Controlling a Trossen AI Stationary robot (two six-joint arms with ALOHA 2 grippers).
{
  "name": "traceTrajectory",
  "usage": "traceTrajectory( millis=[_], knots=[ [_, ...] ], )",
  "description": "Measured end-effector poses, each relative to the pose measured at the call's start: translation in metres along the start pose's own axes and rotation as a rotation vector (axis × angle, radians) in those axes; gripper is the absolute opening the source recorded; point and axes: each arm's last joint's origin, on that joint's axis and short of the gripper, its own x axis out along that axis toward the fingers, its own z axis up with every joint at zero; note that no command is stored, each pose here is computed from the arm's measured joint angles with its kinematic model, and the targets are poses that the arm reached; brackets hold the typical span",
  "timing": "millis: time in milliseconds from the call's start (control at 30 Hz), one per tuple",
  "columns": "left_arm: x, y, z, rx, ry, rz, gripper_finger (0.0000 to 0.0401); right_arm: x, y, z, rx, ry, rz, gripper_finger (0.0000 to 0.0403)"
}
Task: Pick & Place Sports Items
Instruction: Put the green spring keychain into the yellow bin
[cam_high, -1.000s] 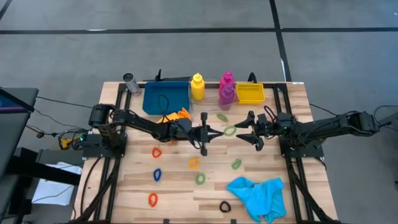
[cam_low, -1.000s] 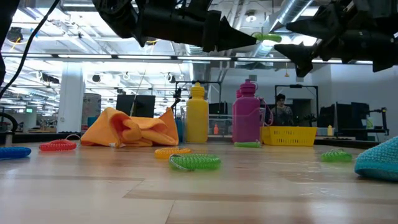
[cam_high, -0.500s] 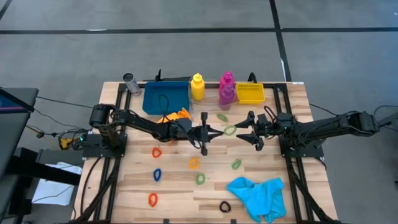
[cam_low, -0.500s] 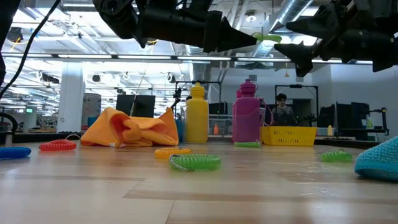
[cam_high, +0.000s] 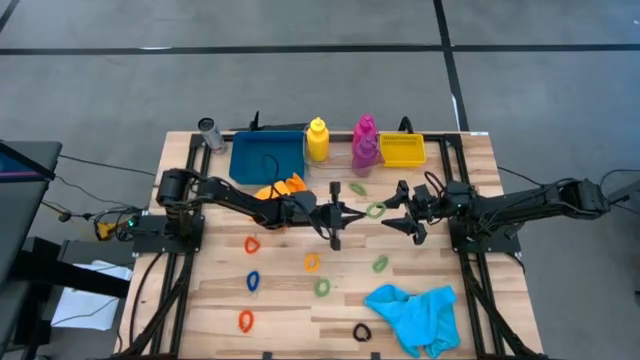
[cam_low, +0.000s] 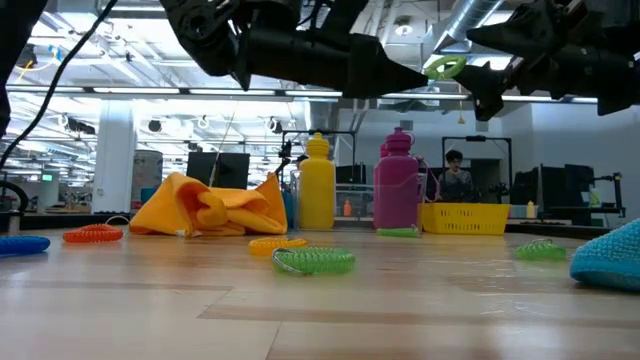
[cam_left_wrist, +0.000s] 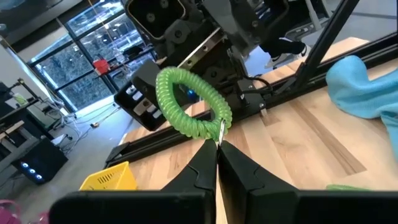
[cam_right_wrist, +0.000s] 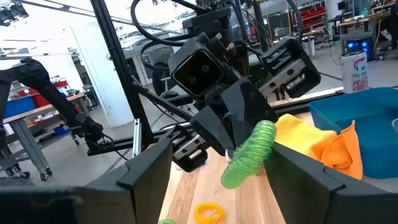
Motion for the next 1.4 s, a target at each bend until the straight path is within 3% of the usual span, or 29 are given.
traceTrajectory(
  millis=[233,333,700,1000,1233,1400],
  knots=[
    [0.0014,0.0002,-0.0002,0.007,-0.001,0.000,0.0002,0.0000,-0.0003,-0.0009,0.002,0.009,-0.003,0.0243],
    [0.0014,0.0002,-0.0002,0.008,-0.001,-0.001,0.0002,0.0000,-0.0004,-0.0011,0.000,0.011,-0.005,0.0222],
    [0.0014,-0.0002,-0.0005,0.010,0.002,-0.003,0.0003,-0.0001,-0.0021,-0.0006,-0.041,-0.006,-0.065,0.0018],
    [0.0014,-0.0002,-0.0005,0.010,0.001,-0.005,0.0017,-0.0001,-0.0025,-0.0020,-0.040,0.009,-0.069,0.0021],
    [0.0014,-0.0008,-0.0010,0.003,0.008,-0.009,0.0102,-0.0001,-0.0025,-0.0020,-0.040,0.009,-0.069,0.0017],
    [0.0011,-0.0023,-0.0060,-0.089,0.069,-0.005,0.0166,-0.0001,-0.0025,-0.0020,-0.039,0.009,-0.069,0.0019]
  ],
)
